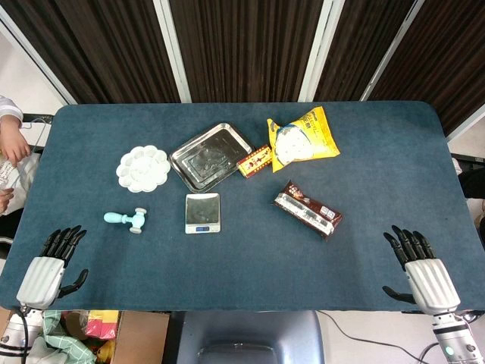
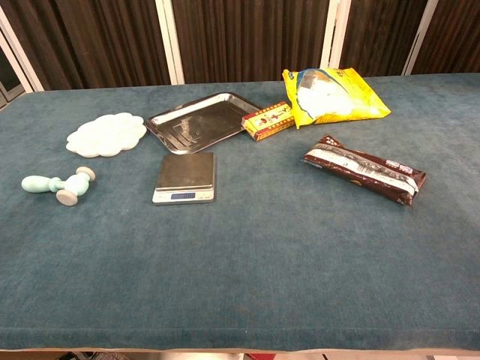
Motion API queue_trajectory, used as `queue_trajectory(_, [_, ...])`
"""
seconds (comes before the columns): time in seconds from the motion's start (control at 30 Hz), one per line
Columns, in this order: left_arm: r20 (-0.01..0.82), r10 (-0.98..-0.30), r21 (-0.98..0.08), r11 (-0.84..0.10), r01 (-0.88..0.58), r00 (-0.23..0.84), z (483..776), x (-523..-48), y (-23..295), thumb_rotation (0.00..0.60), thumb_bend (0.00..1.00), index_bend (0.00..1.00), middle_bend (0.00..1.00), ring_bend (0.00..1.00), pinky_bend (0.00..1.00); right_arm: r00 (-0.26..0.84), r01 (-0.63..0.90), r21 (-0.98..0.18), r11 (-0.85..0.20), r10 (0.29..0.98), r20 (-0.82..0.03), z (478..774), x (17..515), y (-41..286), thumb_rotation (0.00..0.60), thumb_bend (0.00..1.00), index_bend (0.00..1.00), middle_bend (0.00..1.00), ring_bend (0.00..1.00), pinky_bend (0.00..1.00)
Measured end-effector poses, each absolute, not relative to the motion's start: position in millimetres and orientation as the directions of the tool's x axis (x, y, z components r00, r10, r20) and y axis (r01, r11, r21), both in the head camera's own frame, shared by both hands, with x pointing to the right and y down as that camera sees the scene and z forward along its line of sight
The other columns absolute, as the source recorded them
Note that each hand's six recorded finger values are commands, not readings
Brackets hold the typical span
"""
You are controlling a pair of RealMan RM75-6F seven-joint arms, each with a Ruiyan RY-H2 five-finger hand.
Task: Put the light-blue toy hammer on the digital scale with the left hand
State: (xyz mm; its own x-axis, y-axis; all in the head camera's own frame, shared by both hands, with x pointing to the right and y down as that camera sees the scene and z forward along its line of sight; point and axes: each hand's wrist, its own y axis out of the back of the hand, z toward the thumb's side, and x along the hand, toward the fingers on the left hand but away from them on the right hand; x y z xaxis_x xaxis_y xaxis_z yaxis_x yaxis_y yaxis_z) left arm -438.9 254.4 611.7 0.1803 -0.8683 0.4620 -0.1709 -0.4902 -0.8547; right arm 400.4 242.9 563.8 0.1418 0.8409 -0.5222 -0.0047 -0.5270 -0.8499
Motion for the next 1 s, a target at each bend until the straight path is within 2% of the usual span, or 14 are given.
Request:
queue_trajectory(0.17, [0.469,-0.861,-0.851,-0.500,-0.162,0.196,615,-435,256,0.600,0.37,0.01,0.04,0.00,0.05,0.139,-0.006,-0.849,-0.528,0.841,-0.523,563,402,243,0.600,0.21,0.00,0.00,0.00,0.00])
queue_trajectory(0.23, [0.474,-0.857,-0.851,-0.505,-0.148,0.202,619,-433,255,0.600,0.37,0.03,0.06,0.04,0.10,0.140,-0.002,-0.849,-0.529,0.840,-0.524,563,401,243,0.600,0.21,0.00,0.00,0.00,0.00])
queue_trajectory(0.27, [0.474,-0.856,-0.852,-0.505,-0.139,0.207,621,-431,254,0.600,0.37,0.05,0.08,0.13,0.20,0.141,-0.002,-0.849,-0.528,0.841,-0.523,562,401,243,0.600,0.21,0.00,0.00,0.00,0.00])
queue_trajectory(0.37, [0.454,-0.864,-0.863,-0.487,-0.132,0.218,629,-424,245,0.600,0.37,0.12,0.22,0.71,0.77,0.143,-0.001,-0.848,-0.531,0.839,-0.525,562,401,244,0.600,0.21,0.00,0.00,0.00,0.00])
queue_trajectory(0.43, [0.442,-0.868,-0.868,-0.477,-0.136,0.225,638,-417,237,0.600,0.37,0.16,0.28,0.85,0.90,0.141,0.000,-0.848,-0.530,0.839,-0.525,562,402,243,0.600,0.21,0.00,0.00,0.00,0.00])
queue_trajectory(0.47, [0.440,-0.869,-0.870,-0.476,-0.134,0.228,643,-415,233,0.600,0.37,0.17,0.28,0.89,0.94,0.138,0.001,-0.848,-0.531,0.840,-0.526,563,403,243,0.600,0.21,0.00,0.00,0.00,0.00])
queue_trajectory(0.57, [0.454,-0.858,-0.866,-0.489,-0.108,0.241,662,-406,221,0.600,0.37,0.17,0.24,0.94,1.00,0.130,0.000,-0.845,-0.535,0.837,-0.531,565,405,241,0.600,0.21,0.00,0.00,0.00,0.00])
queue_trajectory(0.7, [0.501,-0.829,-0.844,-0.532,-0.072,0.248,693,-391,206,0.600,0.37,0.17,0.16,0.96,1.00,0.127,-0.005,-0.839,-0.544,0.832,-0.540,569,404,240,0.600,0.21,0.00,0.00,0.00,0.00])
queue_trajectory(0.93, [0.527,-0.827,-0.841,-0.541,-0.023,0.198,730,-382,182,0.600,0.37,0.15,0.13,0.98,1.00,0.121,-0.004,-0.834,-0.551,0.828,-0.548,572,405,239,0.600,0.21,0.00,0.00,0.00,0.00])
queue_trajectory(1.0, [0.523,-0.832,-0.846,-0.534,-0.011,0.184,735,-383,176,0.600,0.37,0.16,0.14,0.98,1.00,0.118,-0.005,-0.834,-0.552,0.827,-0.549,572,406,238,0.600,0.21,0.00,0.00,0.00,0.00])
